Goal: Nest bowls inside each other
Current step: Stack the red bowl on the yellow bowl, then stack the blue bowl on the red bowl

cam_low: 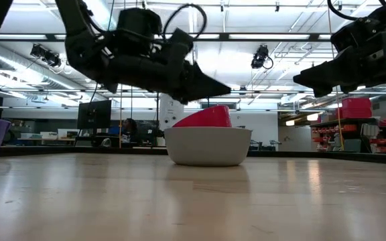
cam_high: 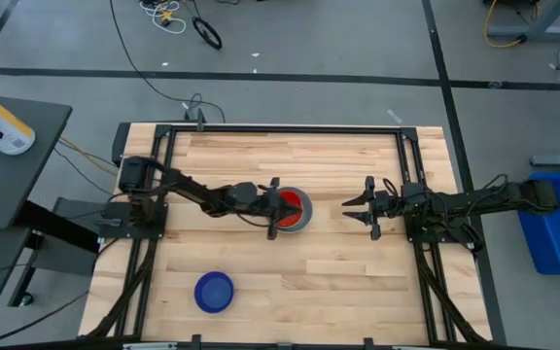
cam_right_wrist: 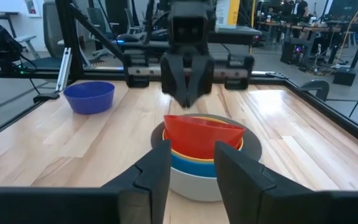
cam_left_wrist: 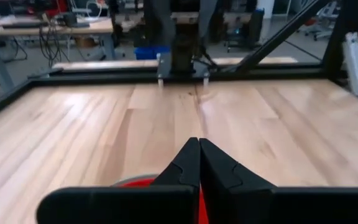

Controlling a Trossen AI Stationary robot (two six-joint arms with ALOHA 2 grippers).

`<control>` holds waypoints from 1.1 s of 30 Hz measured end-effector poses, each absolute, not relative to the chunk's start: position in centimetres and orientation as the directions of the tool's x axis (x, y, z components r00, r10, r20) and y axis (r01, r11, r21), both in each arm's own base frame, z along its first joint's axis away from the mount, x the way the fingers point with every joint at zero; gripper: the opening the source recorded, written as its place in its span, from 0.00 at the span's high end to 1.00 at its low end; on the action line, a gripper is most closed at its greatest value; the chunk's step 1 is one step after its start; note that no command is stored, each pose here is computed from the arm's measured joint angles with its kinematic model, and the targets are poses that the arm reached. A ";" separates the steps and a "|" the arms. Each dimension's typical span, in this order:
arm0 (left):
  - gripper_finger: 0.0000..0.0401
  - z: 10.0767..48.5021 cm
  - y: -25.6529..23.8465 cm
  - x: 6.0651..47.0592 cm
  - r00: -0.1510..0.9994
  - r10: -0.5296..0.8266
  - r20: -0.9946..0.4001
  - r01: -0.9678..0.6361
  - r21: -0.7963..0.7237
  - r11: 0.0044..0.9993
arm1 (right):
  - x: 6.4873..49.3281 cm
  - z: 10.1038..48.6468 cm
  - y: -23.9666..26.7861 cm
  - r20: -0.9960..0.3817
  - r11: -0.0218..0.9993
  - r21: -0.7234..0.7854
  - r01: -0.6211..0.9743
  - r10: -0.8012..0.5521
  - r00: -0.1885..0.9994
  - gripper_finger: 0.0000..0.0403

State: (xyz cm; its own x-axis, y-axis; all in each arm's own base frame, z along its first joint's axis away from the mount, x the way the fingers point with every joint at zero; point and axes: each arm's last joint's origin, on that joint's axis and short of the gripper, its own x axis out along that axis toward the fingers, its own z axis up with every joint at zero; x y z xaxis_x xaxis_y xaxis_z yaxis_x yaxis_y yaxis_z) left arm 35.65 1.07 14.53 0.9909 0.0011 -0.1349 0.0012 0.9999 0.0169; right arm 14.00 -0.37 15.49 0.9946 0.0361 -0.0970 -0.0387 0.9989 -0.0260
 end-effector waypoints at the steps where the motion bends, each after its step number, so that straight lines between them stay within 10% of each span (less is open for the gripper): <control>1: 0.99 14.2 1.2 35.9 0.990 0.000 -0.139 0.001 0.014 1.000 | 14.0 15.5 -0.4 -0.096 0.999 -0.026 -0.039 0.036 0.995 0.67; 23: 1.00 12.3 2.1 37.3 0.989 -0.063 -0.132 0.057 -0.051 0.997 | 14.0 15.5 -0.4 -0.097 0.999 -0.022 -0.040 0.038 0.995 0.65; 33: 0.99 15.0 -2.6 36.2 0.969 0.018 -0.248 0.028 0.182 0.983 | 14.0 15.4 -0.3 -0.105 0.998 0.019 -0.064 0.066 0.992 0.61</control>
